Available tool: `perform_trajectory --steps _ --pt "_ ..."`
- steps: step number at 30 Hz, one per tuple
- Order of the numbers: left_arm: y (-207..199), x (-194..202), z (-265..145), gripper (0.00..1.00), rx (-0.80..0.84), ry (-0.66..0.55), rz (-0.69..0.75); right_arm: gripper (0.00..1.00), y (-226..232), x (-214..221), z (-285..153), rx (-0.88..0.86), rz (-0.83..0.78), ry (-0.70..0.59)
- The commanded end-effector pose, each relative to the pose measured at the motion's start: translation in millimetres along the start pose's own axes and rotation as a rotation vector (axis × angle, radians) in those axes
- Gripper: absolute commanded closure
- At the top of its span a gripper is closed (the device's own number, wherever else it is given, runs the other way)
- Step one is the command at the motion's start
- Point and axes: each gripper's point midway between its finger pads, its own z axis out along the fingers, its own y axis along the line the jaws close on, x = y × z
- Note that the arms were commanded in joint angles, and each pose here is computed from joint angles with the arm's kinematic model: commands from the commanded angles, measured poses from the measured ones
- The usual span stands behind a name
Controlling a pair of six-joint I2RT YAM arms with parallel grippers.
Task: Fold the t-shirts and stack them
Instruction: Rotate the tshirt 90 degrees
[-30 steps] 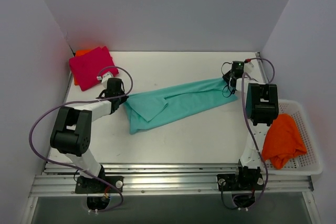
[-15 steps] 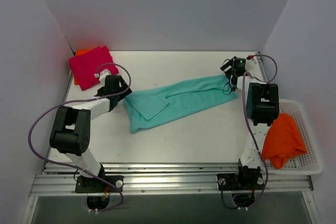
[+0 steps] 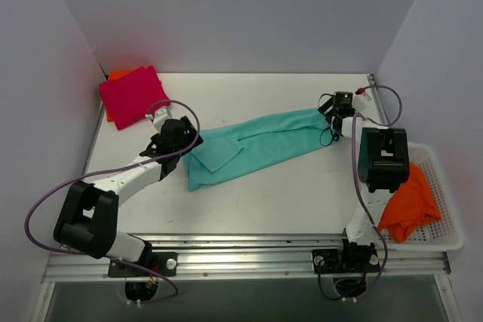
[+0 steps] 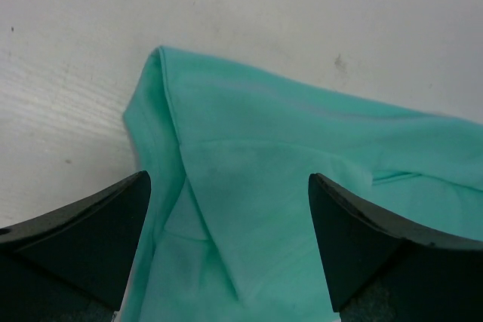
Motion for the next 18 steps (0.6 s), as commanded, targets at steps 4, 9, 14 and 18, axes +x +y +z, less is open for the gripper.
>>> perform_trajectory --steps 4,9,14,18 --pt "29.0 46.3 3.9 0.05 -0.092 0.072 -0.023 0.22 -11.6 -2.2 -20.1 0.024 -0.025 -0.031" --pt "34.9 71.7 17.8 0.02 -0.101 0.118 -0.024 0.23 -14.6 8.0 -16.0 0.022 -0.036 -0.006" --pt "40.4 95.1 38.6 0.28 -0.119 0.166 -0.015 0.29 -13.6 12.7 -9.2 0.013 -0.04 0.005" --pt "35.4 104.5 52.2 0.57 -0.112 0.198 -0.011 0.5 -14.0 22.7 -1.7 0.0 -0.047 0.027"
